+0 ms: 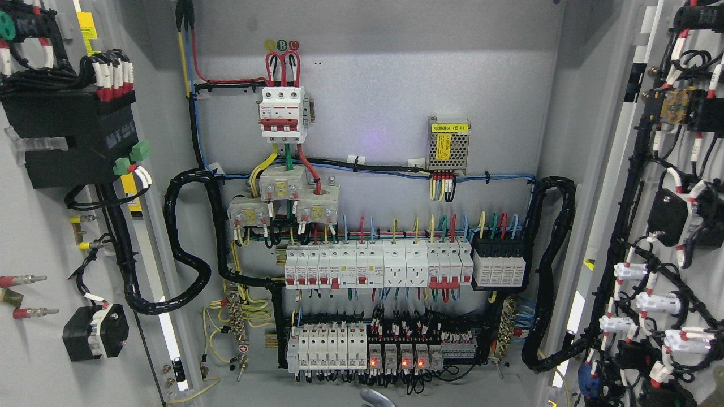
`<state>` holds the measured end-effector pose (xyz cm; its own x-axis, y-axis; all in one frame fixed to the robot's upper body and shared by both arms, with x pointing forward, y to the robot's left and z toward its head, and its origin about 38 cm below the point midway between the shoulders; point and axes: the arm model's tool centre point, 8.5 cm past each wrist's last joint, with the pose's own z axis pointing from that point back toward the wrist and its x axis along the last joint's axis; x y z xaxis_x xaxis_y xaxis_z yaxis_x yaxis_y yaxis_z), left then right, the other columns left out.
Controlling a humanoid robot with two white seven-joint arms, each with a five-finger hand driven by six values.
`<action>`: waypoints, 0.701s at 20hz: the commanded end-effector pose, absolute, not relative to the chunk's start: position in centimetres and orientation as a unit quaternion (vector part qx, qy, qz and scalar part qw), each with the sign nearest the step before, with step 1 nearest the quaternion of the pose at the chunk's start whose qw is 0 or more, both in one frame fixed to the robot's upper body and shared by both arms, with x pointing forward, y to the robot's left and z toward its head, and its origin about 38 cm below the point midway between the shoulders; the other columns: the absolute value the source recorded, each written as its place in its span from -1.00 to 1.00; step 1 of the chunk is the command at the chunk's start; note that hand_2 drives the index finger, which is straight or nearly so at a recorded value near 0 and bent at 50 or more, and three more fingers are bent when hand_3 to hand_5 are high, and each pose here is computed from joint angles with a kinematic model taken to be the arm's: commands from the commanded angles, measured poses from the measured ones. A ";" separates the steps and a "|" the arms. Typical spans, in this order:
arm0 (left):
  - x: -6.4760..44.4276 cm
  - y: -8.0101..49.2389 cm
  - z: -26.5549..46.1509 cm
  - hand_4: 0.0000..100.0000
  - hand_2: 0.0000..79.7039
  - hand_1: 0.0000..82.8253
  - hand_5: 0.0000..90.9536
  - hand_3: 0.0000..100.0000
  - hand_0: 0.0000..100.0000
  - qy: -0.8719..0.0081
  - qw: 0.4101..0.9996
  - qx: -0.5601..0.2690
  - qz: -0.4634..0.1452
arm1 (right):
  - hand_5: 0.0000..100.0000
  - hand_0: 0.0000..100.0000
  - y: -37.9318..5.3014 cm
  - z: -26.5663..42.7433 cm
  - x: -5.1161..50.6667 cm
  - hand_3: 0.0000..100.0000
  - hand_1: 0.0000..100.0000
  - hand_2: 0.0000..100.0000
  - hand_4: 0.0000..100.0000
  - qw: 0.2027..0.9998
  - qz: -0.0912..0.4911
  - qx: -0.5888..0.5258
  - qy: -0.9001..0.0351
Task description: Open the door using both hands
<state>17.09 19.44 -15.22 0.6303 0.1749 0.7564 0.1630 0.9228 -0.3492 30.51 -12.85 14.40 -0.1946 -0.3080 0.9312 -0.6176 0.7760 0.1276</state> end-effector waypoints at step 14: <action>23.4 22.1 11.2 -1.00 -1.00 0.34 -1.00 -1.00 -0.76 -0.816 0.513 -0.220 -0.152 | -1.00 -1.00 -25.6 19.6 26.4 -1.00 0.00 -0.92 -1.00 0.457 0.089 0.121 -0.877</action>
